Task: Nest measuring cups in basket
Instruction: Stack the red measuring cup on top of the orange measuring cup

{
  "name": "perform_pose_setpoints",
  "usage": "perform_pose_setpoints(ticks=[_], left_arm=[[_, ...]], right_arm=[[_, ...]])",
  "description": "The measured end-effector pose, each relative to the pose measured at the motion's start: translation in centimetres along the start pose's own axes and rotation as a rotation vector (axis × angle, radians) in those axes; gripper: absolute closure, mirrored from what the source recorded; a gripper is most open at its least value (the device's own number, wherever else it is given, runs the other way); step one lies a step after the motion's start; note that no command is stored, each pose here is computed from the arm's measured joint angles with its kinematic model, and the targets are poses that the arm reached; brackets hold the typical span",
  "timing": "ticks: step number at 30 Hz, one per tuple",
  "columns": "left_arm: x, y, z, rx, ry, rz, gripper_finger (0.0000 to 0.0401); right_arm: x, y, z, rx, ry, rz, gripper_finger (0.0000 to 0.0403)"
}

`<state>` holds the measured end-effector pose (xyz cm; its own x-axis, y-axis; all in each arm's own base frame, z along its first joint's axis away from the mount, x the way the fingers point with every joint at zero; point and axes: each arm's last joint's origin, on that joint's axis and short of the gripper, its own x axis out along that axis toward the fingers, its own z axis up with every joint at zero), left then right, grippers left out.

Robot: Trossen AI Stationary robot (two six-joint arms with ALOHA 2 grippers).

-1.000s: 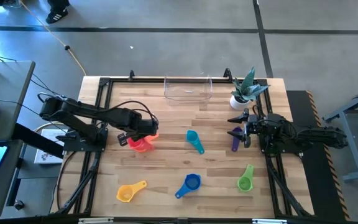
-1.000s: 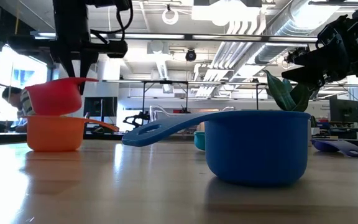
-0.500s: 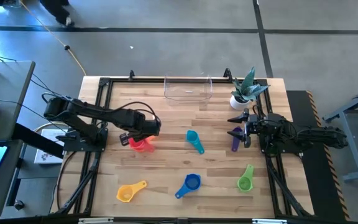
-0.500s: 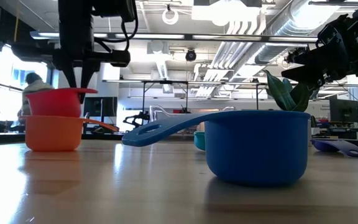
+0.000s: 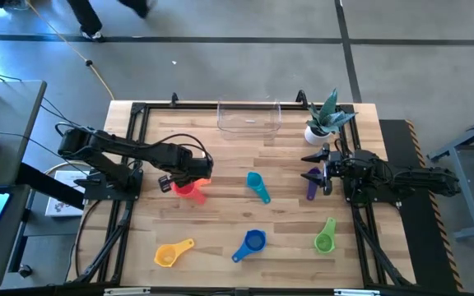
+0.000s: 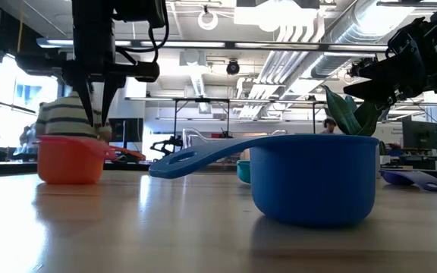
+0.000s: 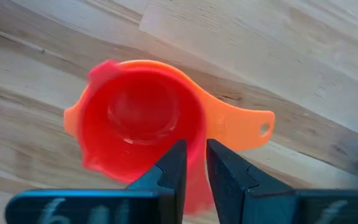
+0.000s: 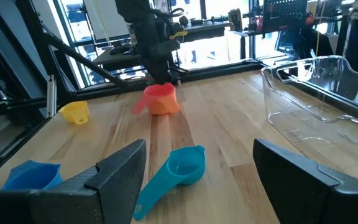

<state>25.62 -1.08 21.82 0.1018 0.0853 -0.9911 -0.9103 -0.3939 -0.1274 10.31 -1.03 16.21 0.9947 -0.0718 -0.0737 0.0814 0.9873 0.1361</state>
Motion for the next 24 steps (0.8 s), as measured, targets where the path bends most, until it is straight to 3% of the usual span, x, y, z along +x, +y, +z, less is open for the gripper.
perform_pose_setpoints(ticks=[6,11,14,19,24], left_arm=[[0.0,0.0,0.0,0.042,0.000,0.000,0.0336],[-0.5,0.0,0.1,0.104,0.011,-0.024,0.0339],[-1.2,0.1,0.2,0.160,0.026,-0.063,0.0342],[-2.3,0.1,-0.5,0.348,0.059,-0.169,0.0345],[-3.1,0.4,-1.9,0.652,0.118,-0.268,0.0348]], right_arm=[[0.0,0.0,0.0,0.020,0.000,0.001,0.0115],[0.0,0.0,0.1,0.299,-0.003,0.008,0.0115],[0.0,0.0,0.1,0.378,-0.005,0.008,0.0115],[0.0,0.0,0.4,0.525,-0.042,0.008,0.0115],[0.0,-0.2,0.5,0.622,-0.083,-0.053,0.0115]])
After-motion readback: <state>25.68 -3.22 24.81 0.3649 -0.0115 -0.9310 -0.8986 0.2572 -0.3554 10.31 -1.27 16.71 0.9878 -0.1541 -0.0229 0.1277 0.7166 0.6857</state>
